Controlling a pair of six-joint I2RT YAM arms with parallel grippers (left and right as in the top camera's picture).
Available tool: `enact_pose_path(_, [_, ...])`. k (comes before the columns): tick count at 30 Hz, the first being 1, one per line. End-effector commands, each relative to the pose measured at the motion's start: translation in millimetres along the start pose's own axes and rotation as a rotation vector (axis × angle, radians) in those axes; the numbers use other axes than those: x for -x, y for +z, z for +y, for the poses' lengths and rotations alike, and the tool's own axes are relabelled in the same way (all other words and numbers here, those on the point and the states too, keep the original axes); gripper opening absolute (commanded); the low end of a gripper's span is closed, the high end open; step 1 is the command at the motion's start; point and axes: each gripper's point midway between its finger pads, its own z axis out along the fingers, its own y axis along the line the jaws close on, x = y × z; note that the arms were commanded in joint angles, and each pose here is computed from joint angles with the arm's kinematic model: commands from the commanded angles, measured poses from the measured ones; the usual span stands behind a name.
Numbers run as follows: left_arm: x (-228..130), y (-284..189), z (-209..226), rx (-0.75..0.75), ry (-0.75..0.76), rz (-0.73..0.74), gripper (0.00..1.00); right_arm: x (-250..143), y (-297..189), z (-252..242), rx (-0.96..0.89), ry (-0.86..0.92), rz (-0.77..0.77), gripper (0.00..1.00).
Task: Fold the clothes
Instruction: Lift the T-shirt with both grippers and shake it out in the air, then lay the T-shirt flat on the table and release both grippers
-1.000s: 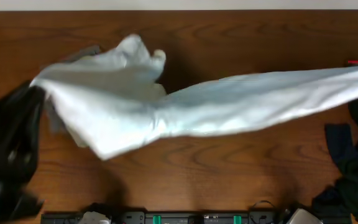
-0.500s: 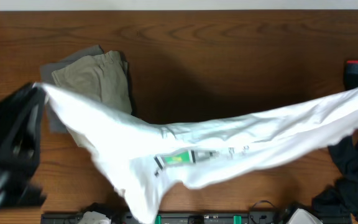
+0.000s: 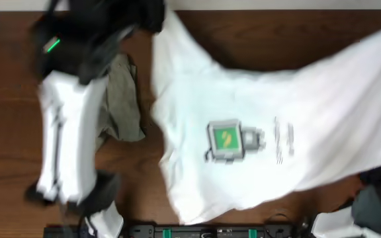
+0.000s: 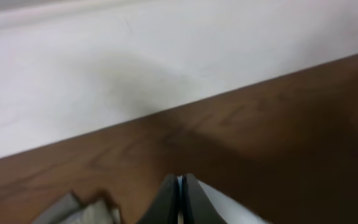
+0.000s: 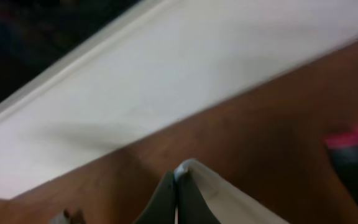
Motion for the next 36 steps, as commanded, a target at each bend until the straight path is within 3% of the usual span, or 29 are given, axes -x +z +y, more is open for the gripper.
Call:
enact_pose_path(1, [8, 29, 28, 0.081, 0.033, -0.027, 0.06, 7, 55, 11, 0.150, -0.027, 0.027, 0.01])
enact_pose_path(5, [40, 47, 36, 0.072, 0.061, -0.159, 0.06, 55, 88, 35, 0.429, -0.050, -0.108, 0.01])
enact_pose_path(10, [115, -36, 31, 0.094, 0.096, -0.470, 0.06, 110, 38, 68, 0.649, -0.121, -0.299, 0.01])
enact_pose_path(14, [125, -80, 21, 0.065, 0.125, -0.531, 0.06, 113, 11, 70, 0.681, -0.144, -0.290, 0.01])
enact_pose_path(19, [79, -61, 15, 0.027, 0.178, -0.325, 0.06, 79, 30, 50, 0.639, -0.107, -0.130, 0.01])
enact_pose_path(28, [-72, 2, 15, -0.032, 0.095, 0.300, 0.06, -61, 84, -52, 0.124, -0.081, 0.320, 0.01])
enact_pose_path(32, [-127, 8, 9, -0.052, 0.041, 0.534, 0.06, -112, 79, -88, -0.083, -0.082, 0.518, 0.01])
enact_pose_path(36, [-159, -3, 7, -0.051, -0.005, 0.684, 0.06, -145, 63, -114, -0.258, -0.071, 0.669, 0.01])
